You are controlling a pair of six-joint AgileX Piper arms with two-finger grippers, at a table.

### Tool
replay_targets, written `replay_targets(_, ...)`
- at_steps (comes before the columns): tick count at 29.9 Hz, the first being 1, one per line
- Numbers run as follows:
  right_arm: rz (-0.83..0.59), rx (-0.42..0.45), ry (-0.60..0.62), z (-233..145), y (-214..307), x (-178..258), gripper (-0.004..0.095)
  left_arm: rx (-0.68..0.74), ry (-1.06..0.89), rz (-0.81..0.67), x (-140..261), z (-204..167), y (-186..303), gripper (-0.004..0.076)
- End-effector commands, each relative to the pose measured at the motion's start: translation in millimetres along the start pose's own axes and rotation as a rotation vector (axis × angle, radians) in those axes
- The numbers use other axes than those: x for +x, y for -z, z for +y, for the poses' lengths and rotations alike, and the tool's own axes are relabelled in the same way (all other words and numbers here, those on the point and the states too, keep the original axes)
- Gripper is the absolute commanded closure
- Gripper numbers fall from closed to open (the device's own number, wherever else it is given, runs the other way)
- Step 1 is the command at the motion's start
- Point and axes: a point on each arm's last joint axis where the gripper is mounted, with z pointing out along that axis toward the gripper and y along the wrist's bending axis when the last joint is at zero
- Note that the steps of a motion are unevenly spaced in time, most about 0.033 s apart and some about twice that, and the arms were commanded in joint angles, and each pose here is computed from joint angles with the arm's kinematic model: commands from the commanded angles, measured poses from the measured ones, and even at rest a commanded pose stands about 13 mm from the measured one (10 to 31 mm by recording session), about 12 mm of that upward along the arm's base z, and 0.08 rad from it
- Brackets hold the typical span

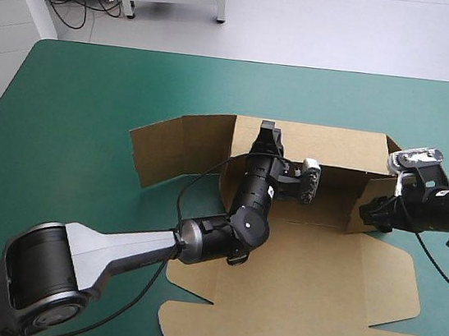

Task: Fold the box

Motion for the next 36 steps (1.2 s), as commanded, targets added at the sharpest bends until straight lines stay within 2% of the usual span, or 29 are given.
replay_targets(1,-0.150,0.026,0.006,15.8,35.5,-11.4,0.0333,-0.057,0.028,-0.060,-8.3,23.0,11.3,0.0734)
replay_targets(11,-0.490,0.183,-0.051,33.2,122.7,-55.8,0.0333,-0.057,0.028,-0.060,-8.3,23.0,11.3,0.0734)
replay_targets(14,-0.527,0.249,-0.079,25.5,133.8,-69.8,0.0333,-0.057,0.028,-0.060,-8.3,23.0,11.3,0.0734)
replay_targets(18,-0.502,0.302,-0.106,7.0,127.8,-88.1,0.0333,-0.057,0.028,-0.060,-8.3,23.0,11.3,0.0734)
replay_targets(27,-0.400,0.266,-0.193,-39.7,70.4,-122.4,0.0333,-0.057,0.032,-0.052,-7.5,23.0,11.3,0.0734)
replay_targets(36,-0.239,0.209,-0.250,-65.7,17.6,-122.4,0.0333,-0.058,0.035,-0.050,-7.4,23.1,11.3,0.0734)
